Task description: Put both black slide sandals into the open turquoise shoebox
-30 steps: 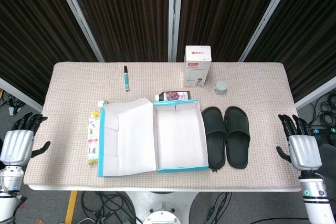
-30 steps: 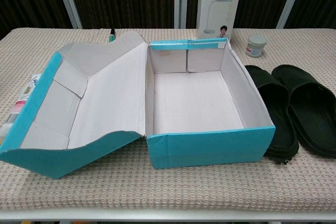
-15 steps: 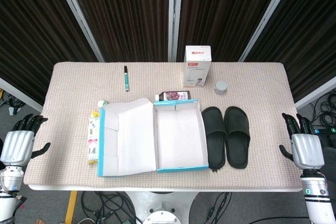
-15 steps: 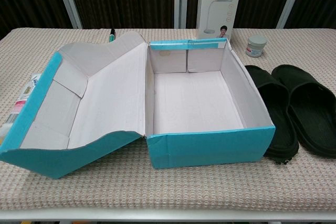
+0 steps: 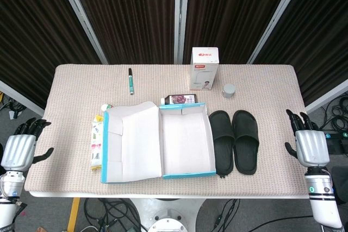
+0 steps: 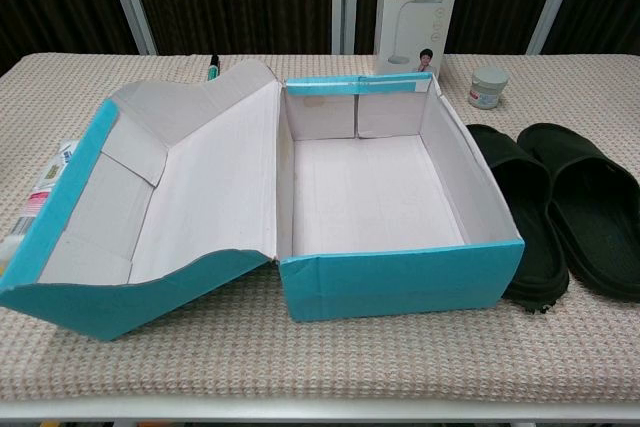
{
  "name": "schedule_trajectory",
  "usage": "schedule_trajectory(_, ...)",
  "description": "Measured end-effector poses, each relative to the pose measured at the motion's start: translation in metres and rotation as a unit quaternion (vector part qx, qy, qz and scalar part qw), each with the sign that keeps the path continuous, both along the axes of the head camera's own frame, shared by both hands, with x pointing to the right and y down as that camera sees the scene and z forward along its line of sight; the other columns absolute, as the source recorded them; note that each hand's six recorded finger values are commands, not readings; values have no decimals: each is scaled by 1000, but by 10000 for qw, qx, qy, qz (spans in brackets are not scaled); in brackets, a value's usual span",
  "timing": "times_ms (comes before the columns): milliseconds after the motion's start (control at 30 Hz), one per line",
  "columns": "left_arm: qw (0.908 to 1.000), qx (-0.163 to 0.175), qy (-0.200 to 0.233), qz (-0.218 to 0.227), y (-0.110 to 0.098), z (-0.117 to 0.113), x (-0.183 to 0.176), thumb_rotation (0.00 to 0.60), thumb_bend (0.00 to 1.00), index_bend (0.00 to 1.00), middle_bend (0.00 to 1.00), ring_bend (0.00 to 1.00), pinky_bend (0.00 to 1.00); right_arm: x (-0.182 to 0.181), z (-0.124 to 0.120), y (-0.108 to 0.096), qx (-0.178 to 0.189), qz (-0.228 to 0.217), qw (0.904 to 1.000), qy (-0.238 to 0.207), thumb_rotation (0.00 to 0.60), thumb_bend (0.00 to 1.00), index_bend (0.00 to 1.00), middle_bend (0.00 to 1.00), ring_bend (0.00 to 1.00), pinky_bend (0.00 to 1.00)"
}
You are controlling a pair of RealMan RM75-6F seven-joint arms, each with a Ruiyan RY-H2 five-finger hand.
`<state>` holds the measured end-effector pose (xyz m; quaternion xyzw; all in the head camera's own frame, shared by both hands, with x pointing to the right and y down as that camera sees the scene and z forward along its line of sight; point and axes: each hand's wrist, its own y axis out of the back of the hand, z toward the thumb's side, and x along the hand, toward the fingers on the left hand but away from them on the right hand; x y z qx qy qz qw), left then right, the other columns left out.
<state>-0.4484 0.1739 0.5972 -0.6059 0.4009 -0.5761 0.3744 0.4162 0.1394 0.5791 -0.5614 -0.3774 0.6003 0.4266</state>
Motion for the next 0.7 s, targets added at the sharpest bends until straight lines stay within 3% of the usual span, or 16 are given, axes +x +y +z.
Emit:
schedule_trajectory(67, 10000, 11, 8, -13, 0, -1, -2, 600, 206, 230, 192, 121, 201, -6, 0, -6, -2, -64, 10000, 31, 600, 123, 120, 204, 323, 567)
schedule_trajectory(167, 10000, 13, 42, -9, 0, -1, -2, 600, 205, 230, 192, 121, 201, -13, 4, -12, -173, -89, 9998, -44, 600, 124, 122, 211, 318, 582)
schedule_trajectory(267, 10000, -27, 53, -1, 1, 1, -3, 600, 205, 230, 193, 121, 201, -21, 11, -20, -460, -116, 9987, -201, 600, 124, 125, 217, 250, 483)
schedule_trajectory(367, 10000, -67, 59, -8, 2, 3, -3, 600, 206, 230, 193, 121, 201, -32, 20, -30, -764, -183, 9964, -332, 600, 123, 138, 217, 192, 300)
schedule_trajectory(700, 9997, -241, 44, -82, 3, 7, -9, 600, 203, 230, 192, 121, 202, -77, 61, -65, -1608, -434, 9847, -511, 600, 122, 188, 241, 170, 142)
